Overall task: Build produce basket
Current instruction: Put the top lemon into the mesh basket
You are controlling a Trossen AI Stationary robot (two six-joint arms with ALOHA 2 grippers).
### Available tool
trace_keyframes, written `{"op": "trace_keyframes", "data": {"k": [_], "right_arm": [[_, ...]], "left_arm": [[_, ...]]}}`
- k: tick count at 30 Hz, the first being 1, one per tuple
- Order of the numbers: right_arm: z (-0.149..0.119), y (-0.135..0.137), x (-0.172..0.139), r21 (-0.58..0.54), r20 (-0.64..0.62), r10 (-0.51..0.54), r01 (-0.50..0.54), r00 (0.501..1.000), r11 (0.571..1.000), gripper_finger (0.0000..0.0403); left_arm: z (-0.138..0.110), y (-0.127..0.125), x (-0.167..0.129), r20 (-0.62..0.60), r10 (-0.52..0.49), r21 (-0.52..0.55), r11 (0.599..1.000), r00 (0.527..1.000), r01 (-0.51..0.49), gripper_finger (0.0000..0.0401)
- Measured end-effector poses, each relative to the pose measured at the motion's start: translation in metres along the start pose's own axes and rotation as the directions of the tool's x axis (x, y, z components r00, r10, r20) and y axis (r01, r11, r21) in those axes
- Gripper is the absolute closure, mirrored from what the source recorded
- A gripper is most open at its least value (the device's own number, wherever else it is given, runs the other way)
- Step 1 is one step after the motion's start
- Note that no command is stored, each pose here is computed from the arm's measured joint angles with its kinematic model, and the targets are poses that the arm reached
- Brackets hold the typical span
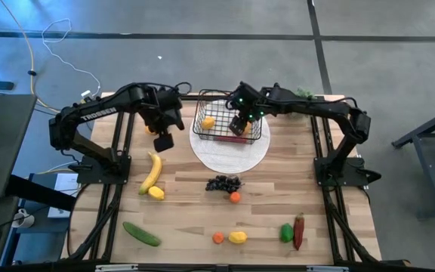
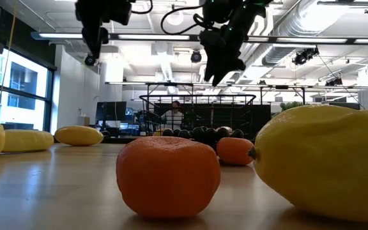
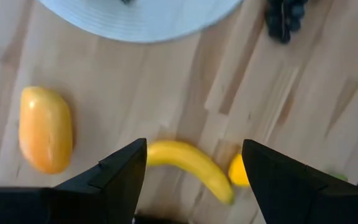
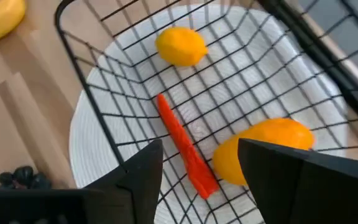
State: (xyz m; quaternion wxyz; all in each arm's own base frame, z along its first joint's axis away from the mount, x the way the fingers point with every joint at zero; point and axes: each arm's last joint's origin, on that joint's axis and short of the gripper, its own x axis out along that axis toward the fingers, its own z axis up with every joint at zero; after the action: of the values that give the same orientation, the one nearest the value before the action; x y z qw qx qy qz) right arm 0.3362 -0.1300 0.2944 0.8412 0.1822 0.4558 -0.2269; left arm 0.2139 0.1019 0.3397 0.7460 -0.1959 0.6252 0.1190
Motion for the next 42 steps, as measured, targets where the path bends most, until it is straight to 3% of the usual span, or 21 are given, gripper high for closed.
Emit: {"op": "trace_keyframes", "data": {"k": [10,19,24,30,36,42], "right_arm": [[0.013,0.002,-0.016,0.002,0.053,-0.01,0.01,0.999,1.0,0.0212],[0.018,0.004,-0.03,0.037,0.047,-0.01,0.008,0.999,0.999,0.0213],[0.017,0.011,-0.035,0.063,0.04,0.001,-0.004,0.999,0.998,0.0213],[0.017,0.026,-0.04,0.08,0.05,0.027,-0.031,0.998,0.996,0.0213],[0.01,0.041,-0.042,0.076,0.031,0.049,-0.051,0.998,0.996,0.0213],[0.003,0.056,-0.043,0.075,0.007,0.068,-0.069,0.998,0.995,0.0213]], "left_arm": [[-0.016,-0.037,-0.004,-0.034,-0.015,0.22,0.975,0.999,0.022,0.0148],[-0.054,-0.06,-0.014,0.022,-0.032,0.328,0.944,0.999,0.023,0.0148],[-0.077,-0.074,0.0,0.014,-0.065,0.385,0.921,0.998,0.055,0.0148],[-0.094,-0.092,0.023,-0.035,-0.078,0.526,0.846,0.996,0.085,0.0148],[-0.101,-0.108,0.054,-0.081,-0.068,0.595,0.797,0.994,0.103,0.0148],[-0.102,-0.118,0.084,-0.152,-0.01,0.626,0.773,0.988,0.104,0.0148]]}}
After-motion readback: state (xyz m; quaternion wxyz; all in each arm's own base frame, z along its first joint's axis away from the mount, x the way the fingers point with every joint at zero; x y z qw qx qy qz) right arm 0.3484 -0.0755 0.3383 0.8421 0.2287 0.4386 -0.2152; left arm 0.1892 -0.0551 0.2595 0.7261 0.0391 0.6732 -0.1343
